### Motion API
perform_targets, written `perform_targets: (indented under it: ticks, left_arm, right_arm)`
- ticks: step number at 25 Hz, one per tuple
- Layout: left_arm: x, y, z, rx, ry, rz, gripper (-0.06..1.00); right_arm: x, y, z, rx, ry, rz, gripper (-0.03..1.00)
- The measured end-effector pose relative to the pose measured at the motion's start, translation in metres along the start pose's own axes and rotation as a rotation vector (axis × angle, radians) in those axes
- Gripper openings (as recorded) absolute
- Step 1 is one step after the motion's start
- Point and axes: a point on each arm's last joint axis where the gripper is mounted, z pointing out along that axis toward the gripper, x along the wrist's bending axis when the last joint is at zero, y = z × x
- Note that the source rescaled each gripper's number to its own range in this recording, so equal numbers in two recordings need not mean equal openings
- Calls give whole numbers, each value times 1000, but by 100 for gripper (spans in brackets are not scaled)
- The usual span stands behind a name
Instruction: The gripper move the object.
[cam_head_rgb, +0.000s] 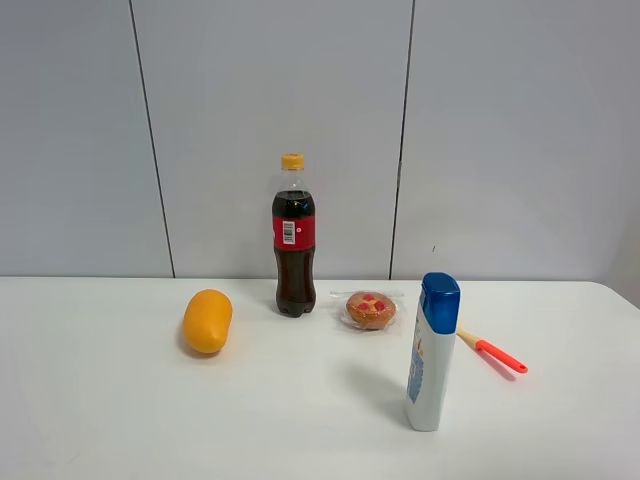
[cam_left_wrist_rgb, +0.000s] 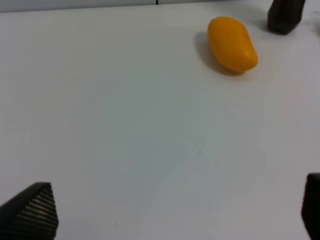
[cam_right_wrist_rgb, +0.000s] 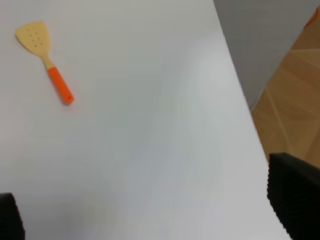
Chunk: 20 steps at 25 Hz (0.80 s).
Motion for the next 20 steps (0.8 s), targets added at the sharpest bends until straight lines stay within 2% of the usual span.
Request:
perform_targets:
  ticks: [6, 10, 20]
  left_arm:
    - [0, 0, 0, 0, 0, 0, 100]
    - [0, 0, 0, 0, 0, 0, 100]
    - [0, 0, 0, 0, 0, 0, 100]
  right_arm:
    - [2, -29, 3, -16, 23, -11, 100]
    - [4, -30, -1, -55, 48, -35, 100]
    - [9, -32, -3, -64, 103, -105, 99]
